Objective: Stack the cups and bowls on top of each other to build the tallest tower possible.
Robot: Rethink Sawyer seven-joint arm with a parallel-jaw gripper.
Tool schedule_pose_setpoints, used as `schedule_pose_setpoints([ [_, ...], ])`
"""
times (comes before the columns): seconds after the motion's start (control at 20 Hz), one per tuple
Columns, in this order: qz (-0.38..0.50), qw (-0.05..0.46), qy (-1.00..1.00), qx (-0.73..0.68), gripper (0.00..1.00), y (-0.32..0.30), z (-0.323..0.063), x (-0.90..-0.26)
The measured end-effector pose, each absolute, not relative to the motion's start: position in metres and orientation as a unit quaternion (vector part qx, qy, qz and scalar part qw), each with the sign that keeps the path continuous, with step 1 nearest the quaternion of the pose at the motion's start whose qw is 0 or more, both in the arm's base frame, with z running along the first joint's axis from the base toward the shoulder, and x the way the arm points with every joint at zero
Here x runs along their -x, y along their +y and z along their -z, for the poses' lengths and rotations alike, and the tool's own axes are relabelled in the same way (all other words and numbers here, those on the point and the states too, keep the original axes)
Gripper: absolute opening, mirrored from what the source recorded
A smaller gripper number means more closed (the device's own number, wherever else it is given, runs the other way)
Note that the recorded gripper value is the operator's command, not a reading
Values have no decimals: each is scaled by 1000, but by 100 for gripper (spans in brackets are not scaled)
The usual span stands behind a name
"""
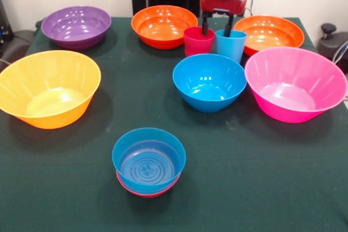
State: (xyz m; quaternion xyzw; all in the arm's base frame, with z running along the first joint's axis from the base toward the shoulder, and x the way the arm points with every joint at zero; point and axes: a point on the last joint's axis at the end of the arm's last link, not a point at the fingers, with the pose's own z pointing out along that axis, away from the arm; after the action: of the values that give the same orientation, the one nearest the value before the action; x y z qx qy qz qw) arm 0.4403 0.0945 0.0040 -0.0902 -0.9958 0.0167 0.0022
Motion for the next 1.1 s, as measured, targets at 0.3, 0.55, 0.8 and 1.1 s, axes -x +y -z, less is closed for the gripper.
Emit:
schedule_pose_setpoints([
  [0.3,-16,12,-995,94,100,91,8,-438],
  [0.55,-16,15,-995,99,100,87,15,-440],
  [0.8,-6,11,-994,110,100,80,21,-447],
  [1.1,2,-30,-993,111,0,72,18,-464],
])
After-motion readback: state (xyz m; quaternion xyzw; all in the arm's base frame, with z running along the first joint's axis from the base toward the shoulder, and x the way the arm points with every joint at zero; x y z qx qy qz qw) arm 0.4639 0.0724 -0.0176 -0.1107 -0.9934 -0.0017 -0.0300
